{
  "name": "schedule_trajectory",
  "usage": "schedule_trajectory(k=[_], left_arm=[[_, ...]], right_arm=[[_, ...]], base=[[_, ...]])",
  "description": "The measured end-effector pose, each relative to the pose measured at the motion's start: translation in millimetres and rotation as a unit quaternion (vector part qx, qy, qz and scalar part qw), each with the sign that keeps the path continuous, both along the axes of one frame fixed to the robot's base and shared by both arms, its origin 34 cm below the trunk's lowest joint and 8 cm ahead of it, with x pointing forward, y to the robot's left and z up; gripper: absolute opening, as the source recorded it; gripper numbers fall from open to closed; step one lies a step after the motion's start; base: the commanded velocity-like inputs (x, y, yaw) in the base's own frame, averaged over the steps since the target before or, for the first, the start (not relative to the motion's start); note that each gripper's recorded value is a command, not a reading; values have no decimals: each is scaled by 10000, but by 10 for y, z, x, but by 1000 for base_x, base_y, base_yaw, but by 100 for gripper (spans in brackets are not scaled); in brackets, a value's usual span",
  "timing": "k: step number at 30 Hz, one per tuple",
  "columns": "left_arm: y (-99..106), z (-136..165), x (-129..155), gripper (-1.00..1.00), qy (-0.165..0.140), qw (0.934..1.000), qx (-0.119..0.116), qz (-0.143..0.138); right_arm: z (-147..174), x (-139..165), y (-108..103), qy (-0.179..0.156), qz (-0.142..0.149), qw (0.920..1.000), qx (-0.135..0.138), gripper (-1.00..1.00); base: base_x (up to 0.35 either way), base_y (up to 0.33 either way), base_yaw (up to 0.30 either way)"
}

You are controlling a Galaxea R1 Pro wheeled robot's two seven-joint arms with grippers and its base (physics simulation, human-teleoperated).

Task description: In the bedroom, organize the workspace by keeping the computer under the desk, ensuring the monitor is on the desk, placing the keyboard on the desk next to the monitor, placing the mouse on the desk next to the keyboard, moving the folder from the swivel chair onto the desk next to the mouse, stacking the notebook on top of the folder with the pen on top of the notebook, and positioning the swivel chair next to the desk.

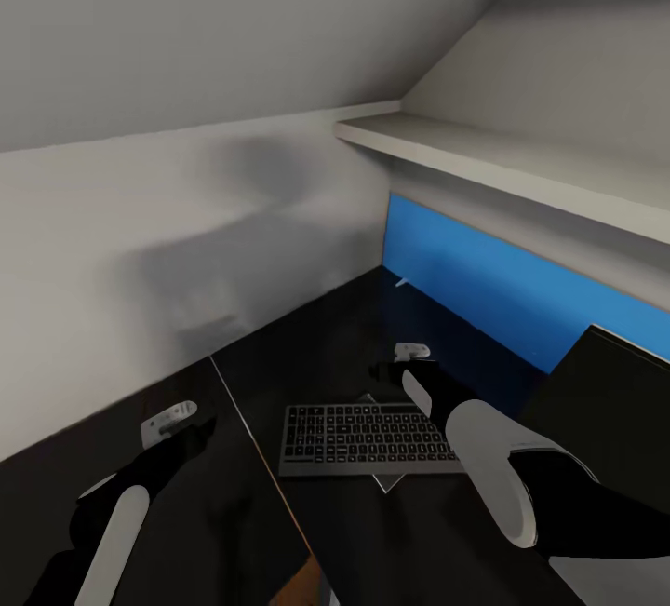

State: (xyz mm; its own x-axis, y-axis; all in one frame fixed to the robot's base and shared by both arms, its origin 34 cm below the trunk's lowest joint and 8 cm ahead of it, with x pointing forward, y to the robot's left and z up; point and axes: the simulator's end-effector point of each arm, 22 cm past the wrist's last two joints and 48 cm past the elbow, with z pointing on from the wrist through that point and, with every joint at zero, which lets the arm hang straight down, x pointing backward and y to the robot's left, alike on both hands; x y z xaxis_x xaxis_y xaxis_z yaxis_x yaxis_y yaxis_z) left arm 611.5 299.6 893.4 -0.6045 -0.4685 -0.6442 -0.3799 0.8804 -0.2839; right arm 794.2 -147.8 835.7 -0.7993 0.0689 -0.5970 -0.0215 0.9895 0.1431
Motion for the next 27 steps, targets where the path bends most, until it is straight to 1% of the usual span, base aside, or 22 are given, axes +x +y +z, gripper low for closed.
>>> schedule_trajectory(k=[27], left_arm=[[0,-208,-49,100,211,9998,0,0]], right_arm=[[-283,-73,0,207,4,9998,-4,100]], base=[[0,0,0]])
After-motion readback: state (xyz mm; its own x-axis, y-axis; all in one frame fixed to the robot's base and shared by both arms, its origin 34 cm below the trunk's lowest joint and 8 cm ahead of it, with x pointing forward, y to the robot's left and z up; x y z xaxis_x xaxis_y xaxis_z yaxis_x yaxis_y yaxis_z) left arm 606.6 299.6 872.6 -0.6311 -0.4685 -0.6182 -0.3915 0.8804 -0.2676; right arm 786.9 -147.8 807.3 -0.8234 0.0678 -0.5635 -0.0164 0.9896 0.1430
